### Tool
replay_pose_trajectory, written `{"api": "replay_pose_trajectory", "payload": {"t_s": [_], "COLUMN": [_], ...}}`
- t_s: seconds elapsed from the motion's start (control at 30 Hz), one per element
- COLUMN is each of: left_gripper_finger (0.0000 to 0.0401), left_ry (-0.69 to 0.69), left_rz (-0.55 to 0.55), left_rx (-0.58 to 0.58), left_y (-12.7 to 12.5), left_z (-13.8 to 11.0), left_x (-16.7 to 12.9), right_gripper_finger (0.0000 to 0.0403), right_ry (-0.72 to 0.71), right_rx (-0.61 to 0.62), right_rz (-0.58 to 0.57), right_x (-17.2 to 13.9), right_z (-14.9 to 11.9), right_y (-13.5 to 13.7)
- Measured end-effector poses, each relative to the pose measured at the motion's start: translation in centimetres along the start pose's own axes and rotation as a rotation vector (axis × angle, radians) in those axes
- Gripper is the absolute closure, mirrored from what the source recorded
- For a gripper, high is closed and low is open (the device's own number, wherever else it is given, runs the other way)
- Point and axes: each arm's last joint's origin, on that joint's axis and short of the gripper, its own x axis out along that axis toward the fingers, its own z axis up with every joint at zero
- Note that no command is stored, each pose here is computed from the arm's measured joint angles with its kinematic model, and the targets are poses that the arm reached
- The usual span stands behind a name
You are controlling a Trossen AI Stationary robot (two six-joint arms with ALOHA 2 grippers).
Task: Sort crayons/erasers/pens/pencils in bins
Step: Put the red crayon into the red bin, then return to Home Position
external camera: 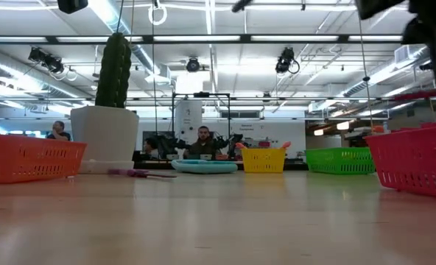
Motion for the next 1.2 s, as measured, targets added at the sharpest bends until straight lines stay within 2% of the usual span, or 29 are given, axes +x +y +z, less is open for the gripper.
{"api": "replay_pose_trajectory", "payload": {"t_s": [0.33,0.67,0.9,1.2], "left_gripper_finger": [0.0351,0.0349,0.0349,0.0349], "left_ry": [-0.001,-0.002,-0.008,-0.022], "left_rz": [-0.001,-0.002,0.002,0.015], "left_rx": [-0.007,0.009,0.010,0.014], "left_y": [0.0,0.0,0.0,0.0], "left_z": [0.0,0.0,0.0,0.1], "left_x": [0.0,0.0,0.0,0.0], "right_gripper_finger": [0.0376,0.0366,0.0345,0.0348], "right_ry": [0.071,0.057,0.068,0.059], "right_rx": [0.068,0.032,0.030,0.043], "right_rz": [-0.136,-0.076,-0.080,-0.083], "right_x": [3.3,6.0,6.2,6.2], "right_z": [-2.9,-3.5,-3.6,-3.6], "right_y": [-1.4,-1.8,-1.9,-1.9]}}
